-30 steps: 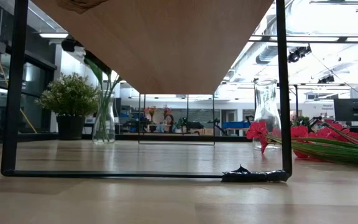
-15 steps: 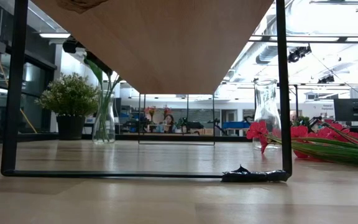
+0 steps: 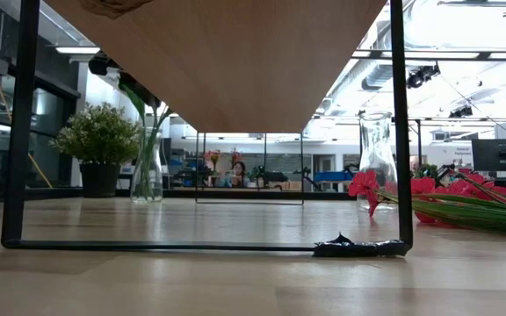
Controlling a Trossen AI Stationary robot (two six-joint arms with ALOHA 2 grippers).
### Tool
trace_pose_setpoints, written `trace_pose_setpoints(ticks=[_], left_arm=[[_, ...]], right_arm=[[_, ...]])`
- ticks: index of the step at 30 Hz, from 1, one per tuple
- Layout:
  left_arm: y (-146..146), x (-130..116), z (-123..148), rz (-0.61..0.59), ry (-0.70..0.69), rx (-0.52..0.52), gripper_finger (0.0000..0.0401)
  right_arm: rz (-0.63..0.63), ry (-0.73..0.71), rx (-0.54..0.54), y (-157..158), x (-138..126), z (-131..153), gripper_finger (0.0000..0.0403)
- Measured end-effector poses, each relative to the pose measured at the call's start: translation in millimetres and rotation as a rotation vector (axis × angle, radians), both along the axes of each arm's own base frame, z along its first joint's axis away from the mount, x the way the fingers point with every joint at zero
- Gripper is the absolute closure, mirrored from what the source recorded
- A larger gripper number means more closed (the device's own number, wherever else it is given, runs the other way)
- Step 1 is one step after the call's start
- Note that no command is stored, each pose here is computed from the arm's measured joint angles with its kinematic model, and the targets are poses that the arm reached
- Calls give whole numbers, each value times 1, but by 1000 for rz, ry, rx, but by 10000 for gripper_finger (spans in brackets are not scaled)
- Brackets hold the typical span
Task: Pick and place flowers into a vace then onto a shelf
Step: Put the orange flower into the left vase, then put the top red flowers into the right vase
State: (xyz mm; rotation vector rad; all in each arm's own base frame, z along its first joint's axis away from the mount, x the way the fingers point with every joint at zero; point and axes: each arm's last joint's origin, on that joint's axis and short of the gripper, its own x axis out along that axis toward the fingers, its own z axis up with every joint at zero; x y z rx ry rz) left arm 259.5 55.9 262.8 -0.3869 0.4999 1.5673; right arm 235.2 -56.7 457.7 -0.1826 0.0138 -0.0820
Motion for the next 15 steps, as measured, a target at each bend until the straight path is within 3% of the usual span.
trace_pose_setpoints(ticks=[7, 15], left_arm=[[-1, 2, -1, -7, -28, -39, 188], [-4, 3, -4, -21, -47, -197, 131]], right_arm=[[0, 0, 0, 0, 0, 0, 208], [0, 0, 0, 0, 0, 0, 208]])
